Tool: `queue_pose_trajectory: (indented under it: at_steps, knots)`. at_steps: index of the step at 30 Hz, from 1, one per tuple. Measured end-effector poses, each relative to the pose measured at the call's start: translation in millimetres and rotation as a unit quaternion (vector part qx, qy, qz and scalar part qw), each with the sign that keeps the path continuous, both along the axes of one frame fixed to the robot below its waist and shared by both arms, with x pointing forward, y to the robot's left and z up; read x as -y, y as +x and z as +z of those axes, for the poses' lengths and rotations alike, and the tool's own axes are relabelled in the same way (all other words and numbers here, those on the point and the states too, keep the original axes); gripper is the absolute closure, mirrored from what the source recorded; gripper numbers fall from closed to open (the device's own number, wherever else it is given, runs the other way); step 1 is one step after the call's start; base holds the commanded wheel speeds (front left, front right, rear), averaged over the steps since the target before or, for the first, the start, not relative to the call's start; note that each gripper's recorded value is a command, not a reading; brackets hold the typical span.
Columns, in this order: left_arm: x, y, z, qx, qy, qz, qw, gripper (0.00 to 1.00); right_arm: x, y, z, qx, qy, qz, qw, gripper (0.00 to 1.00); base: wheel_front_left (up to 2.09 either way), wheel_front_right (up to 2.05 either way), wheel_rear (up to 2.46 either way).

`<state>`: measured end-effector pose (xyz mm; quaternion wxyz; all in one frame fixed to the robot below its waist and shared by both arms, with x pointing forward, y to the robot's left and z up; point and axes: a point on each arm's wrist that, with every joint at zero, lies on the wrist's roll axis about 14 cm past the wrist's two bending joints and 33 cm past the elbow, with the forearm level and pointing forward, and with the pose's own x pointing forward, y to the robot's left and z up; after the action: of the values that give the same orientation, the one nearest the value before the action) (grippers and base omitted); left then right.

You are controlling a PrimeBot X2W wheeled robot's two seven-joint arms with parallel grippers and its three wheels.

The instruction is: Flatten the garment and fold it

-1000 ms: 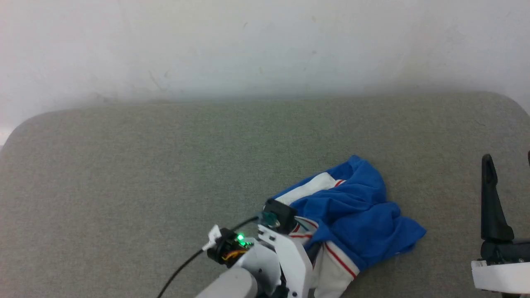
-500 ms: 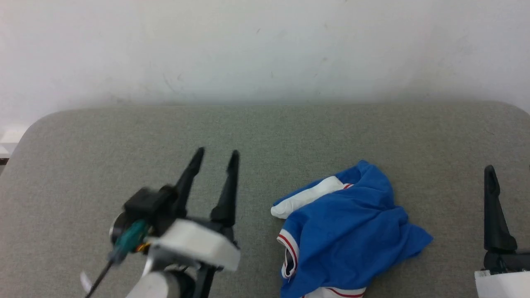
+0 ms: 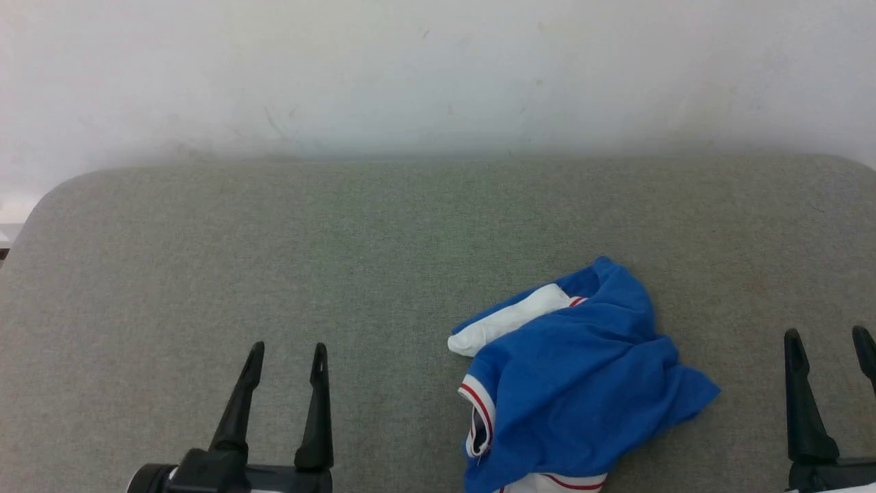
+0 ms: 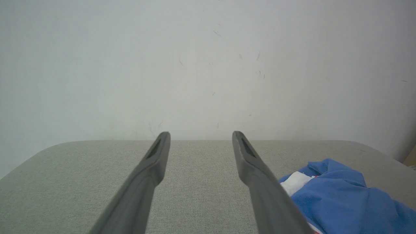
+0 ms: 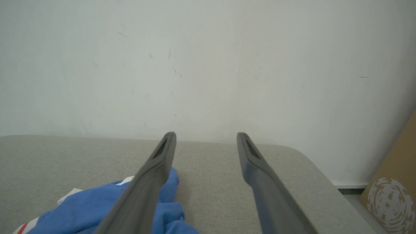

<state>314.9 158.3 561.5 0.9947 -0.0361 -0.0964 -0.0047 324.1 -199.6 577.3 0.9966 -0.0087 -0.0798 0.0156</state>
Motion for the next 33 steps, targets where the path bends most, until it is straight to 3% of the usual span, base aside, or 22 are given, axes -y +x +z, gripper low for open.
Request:
queue_pose_trajectory:
  at_steps: [4,9,12,16,21,28,33]
  knots:
    - [-3,2,3,0.007,0.002,0.006,1.0,0.0,-7,9,2,0.001,-0.005,0.01,1.0,0.0,0.0,0.0,0.0]
    - [-4,11,6,0.015,0.011,0.008,1.0,0.0,-36,47,23,0.005,0.0,0.05,0.999,0.0,0.0,0.0,0.0]
    - [-4,18,2,0.01,0.009,0.01,1.0,0.0,-61,74,23,-0.031,-0.007,0.092,0.995,0.0,0.0,0.0,0.0]
    - [-1,26,-6,-0.002,0.001,0.009,1.0,0.0,-78,109,-6,-0.136,-0.045,0.135,0.981,0.0,0.0,0.0,0.0]
    - [1,38,-14,-0.014,-0.007,0.008,1.0,0.0,-89,130,-67,-0.295,-0.092,0.169,0.936,0.0,0.0,0.0,0.0]
    - [-8,43,-27,-0.034,-0.01,0.03,0.999,0.0,-118,140,-122,-0.396,-0.125,0.219,0.883,0.0,0.0,0.0,0.0]
    - [-20,38,-38,-0.052,-0.007,0.052,0.997,0.0,-131,126,-170,-0.487,-0.14,0.242,0.828,0.0,0.0,0.0,0.0]
